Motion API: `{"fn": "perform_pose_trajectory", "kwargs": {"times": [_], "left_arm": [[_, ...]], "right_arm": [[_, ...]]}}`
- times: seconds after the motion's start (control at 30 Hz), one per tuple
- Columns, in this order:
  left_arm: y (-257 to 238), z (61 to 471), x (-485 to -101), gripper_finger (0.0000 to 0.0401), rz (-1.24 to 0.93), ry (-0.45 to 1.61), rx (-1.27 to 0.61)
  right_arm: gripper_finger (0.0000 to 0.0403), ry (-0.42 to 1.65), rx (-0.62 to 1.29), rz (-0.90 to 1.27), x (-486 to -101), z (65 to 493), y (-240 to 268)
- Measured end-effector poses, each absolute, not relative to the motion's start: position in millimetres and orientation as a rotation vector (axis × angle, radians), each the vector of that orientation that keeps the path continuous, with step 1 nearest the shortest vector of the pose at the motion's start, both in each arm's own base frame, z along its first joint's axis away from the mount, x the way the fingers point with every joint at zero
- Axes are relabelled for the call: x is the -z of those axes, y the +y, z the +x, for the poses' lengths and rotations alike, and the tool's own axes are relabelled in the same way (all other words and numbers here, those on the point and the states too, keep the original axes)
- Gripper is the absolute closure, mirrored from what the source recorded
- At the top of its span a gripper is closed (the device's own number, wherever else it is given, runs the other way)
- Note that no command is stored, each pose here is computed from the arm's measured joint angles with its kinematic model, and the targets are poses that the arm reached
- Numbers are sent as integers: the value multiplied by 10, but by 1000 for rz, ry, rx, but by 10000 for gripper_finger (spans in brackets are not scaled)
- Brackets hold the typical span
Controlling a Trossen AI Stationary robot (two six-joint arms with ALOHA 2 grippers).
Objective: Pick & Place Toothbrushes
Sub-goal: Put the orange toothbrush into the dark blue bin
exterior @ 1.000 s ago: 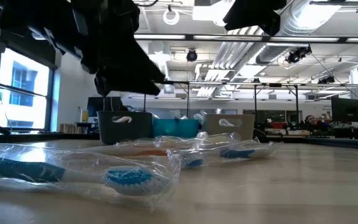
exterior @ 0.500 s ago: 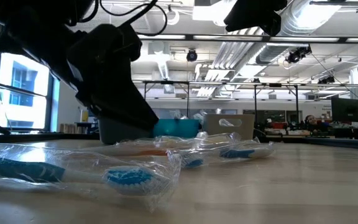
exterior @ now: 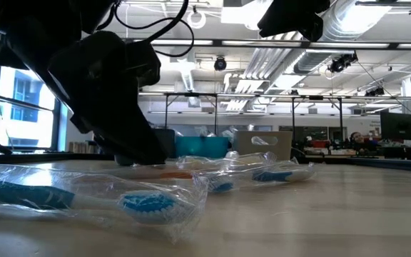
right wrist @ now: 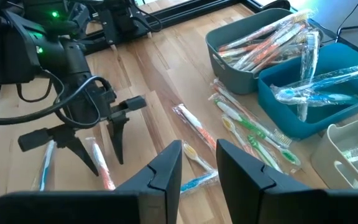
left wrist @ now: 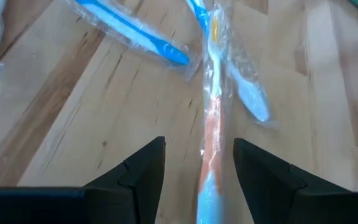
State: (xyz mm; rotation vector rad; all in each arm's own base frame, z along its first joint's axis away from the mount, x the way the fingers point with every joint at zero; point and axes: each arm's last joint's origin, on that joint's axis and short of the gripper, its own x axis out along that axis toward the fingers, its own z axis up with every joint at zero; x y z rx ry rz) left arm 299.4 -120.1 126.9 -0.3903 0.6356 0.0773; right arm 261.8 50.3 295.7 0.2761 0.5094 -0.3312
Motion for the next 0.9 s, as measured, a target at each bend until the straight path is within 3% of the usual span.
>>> {"fn": "perform_pose_trajectory", "kwargs": {"times": [0.9], "left_arm": [[-1221, 3038, -1074, 217, -380, 654, -84]], "right_arm": [[310, 509, 334, 285, -2957, 2617, 503]]}}
